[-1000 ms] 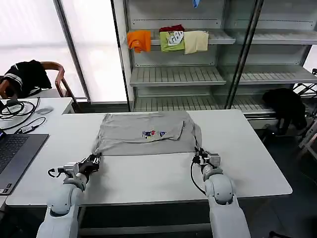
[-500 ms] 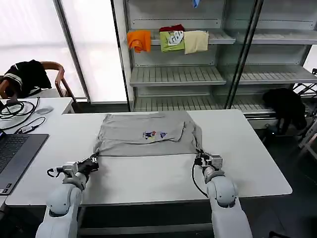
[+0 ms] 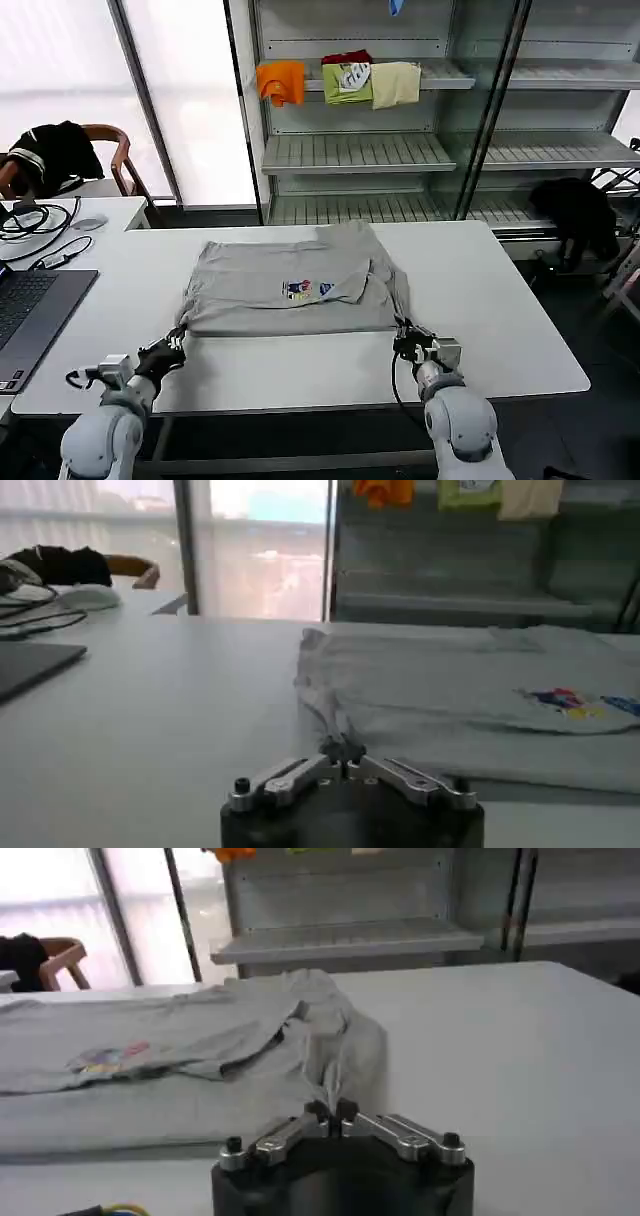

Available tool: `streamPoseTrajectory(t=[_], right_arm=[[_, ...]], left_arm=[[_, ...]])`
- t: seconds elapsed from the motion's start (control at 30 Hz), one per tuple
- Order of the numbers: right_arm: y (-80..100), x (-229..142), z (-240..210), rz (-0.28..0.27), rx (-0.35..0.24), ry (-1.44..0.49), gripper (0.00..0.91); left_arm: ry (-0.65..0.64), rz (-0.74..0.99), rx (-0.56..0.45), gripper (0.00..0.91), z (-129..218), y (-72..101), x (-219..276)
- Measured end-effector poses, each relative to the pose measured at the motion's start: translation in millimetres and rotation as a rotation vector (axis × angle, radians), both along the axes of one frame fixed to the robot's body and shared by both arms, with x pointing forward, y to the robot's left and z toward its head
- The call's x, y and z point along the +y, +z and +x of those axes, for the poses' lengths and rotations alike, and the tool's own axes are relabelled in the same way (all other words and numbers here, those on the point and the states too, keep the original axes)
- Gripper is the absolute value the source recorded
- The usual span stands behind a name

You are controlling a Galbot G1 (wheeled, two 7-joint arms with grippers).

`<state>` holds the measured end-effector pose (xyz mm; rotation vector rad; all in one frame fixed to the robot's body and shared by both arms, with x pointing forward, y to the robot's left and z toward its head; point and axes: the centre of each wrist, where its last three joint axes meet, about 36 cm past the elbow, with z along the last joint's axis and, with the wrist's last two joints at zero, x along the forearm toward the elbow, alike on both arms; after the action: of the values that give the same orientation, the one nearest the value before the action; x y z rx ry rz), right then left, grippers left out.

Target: Fold and organize the clothes.

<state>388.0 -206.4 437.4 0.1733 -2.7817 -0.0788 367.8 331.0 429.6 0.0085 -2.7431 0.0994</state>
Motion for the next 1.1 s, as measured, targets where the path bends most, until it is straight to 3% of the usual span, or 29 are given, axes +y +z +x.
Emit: streamPoseTrajectory(t=[0.27,0.53,0.57,0.6,0.63,0.87,1.1], right_arm=[[10.4,-8.8,-46.5,-0.006,0.009,-0.003,0.0],[11.7,-7.9,-76.0,-0.009,0.043,0.01,0.0],[11.0,-7.5,-78.7,-0.01,0.049,0.01,0.907],[10.2,-6.7,-81.5,-0.01,0.056,0.009,0.907],[9.4,-6.3,-83.8,-0.01,0.062,0.008,0.907],[11.2,-5.3,-95.9,-0.02,0.073,-0.007,0.907],[26.4,-8.4,-99.8,-0.02,0.03,-0.029,0.907]], left_arm=[[0.033,-0.025,0.024,0.0,-55.6,10.1,-19.5],[0.103,-0.029,0.045,0.01,-87.5,19.7,-30.6],[0.112,-0.031,0.051,0.262,-90.6,19.6,-31.9],[0.12,-0.032,0.057,0.746,-93.3,19.2,-33.2],[0.129,-0.036,0.062,0.907,-95.8,19.2,-34.7],[0.193,-0.022,0.076,0.907,-105.0,22.8,-40.4],[0.261,0.014,0.039,0.907,-108.1,35.4,-38.3]])
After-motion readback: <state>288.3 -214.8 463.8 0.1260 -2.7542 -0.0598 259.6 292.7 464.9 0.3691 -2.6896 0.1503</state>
